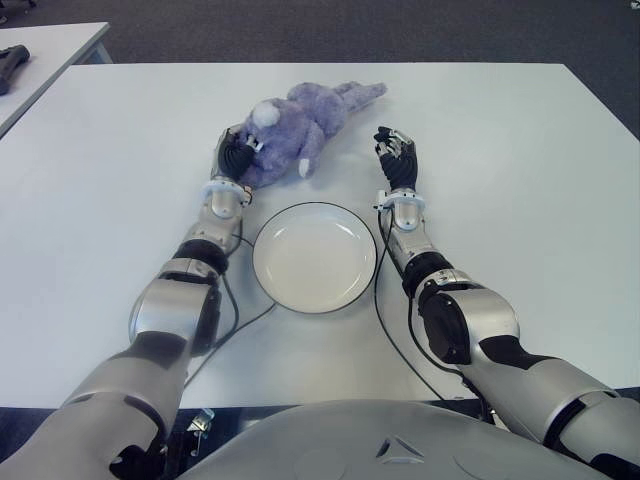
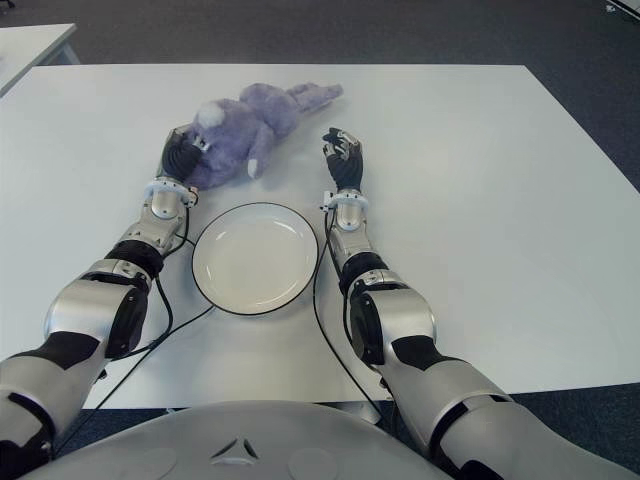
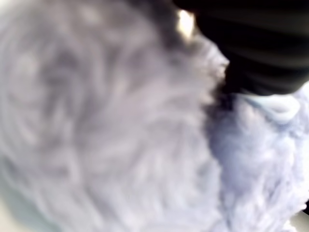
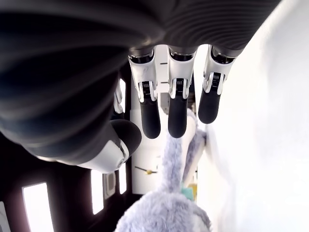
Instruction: Put the doll into the plate.
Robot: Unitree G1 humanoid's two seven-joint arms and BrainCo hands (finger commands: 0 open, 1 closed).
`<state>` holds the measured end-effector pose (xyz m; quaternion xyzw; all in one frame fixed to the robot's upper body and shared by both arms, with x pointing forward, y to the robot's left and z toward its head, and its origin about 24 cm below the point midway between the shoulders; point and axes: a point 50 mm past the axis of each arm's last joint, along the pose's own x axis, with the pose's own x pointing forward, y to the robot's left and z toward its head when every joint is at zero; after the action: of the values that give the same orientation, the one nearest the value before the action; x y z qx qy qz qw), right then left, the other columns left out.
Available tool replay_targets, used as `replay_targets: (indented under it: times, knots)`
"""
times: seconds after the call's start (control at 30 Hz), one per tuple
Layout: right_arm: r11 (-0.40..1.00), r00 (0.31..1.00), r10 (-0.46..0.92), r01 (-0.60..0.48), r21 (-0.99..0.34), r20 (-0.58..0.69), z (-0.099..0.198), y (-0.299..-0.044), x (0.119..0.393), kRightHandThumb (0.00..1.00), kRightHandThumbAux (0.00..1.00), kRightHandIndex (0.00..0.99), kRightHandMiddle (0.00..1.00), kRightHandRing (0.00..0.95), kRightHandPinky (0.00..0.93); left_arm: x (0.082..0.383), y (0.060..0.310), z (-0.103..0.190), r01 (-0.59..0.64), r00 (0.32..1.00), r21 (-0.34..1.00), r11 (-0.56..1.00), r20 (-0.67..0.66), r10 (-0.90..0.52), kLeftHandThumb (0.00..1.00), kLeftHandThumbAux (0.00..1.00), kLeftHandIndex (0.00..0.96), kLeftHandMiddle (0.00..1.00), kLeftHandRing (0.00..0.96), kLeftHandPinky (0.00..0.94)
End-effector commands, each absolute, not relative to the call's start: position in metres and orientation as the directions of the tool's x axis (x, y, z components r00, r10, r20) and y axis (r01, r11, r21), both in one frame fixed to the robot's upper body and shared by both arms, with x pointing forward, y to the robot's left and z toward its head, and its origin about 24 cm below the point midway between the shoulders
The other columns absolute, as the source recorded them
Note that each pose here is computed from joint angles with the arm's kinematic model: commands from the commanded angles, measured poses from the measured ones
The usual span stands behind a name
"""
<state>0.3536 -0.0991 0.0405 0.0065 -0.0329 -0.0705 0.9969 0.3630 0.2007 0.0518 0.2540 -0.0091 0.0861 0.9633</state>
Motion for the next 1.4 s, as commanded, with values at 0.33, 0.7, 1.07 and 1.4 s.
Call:
replay_targets:
  times: [0.33, 0.7, 1.07, 1.4]
  knots:
    - [0.993, 0.910, -0.098, 0.117, 0.022, -0.403, -0.057, -0.076, 0.285, 0.726, 0.724, 0.423, 0.221, 0.172, 0.158, 0.353, 0.212, 0.076, -0.234, 0.970, 0.538, 0.810, 0.190, 0.154, 0.746, 0.695, 0.443, 0.867, 0.865, 0.873]
    - [0.990, 0.909, -0.098, 0.131, 0.053, -0.405, -0.057, -0.074, 0.285, 0.729, 0.723, 0.424, 0.219, 0.208, 0.232, 0.333, 0.208, 0.118, -0.304, 0.933, 0.612, 0.731, 0.348, 0.097, 0.744, 0.694, 0.443, 0.849, 0.852, 0.859]
    - [0.985, 0.911, -0.097, 0.145, 0.091, -0.402, -0.056, -0.074, 0.285, 0.732, 0.723, 0.421, 0.213, 0.271, 0.352, 0.316, 0.207, 0.146, -0.382, 0.895, 0.648, 0.659, 0.438, 0.087, 0.741, 0.694, 0.444, 0.838, 0.845, 0.858]
    - [0.983, 0.914, -0.087, 0.143, 0.116, -0.396, -0.056, -0.074, 0.285, 1.000, 0.695, 0.443, 0.233, 0.366, 0.486, 0.293, 0.194, 0.159, -0.360, 0.893, 0.650, 0.669, 0.447, 0.046, 0.741, 0.694, 0.443, 0.837, 0.843, 0.859]
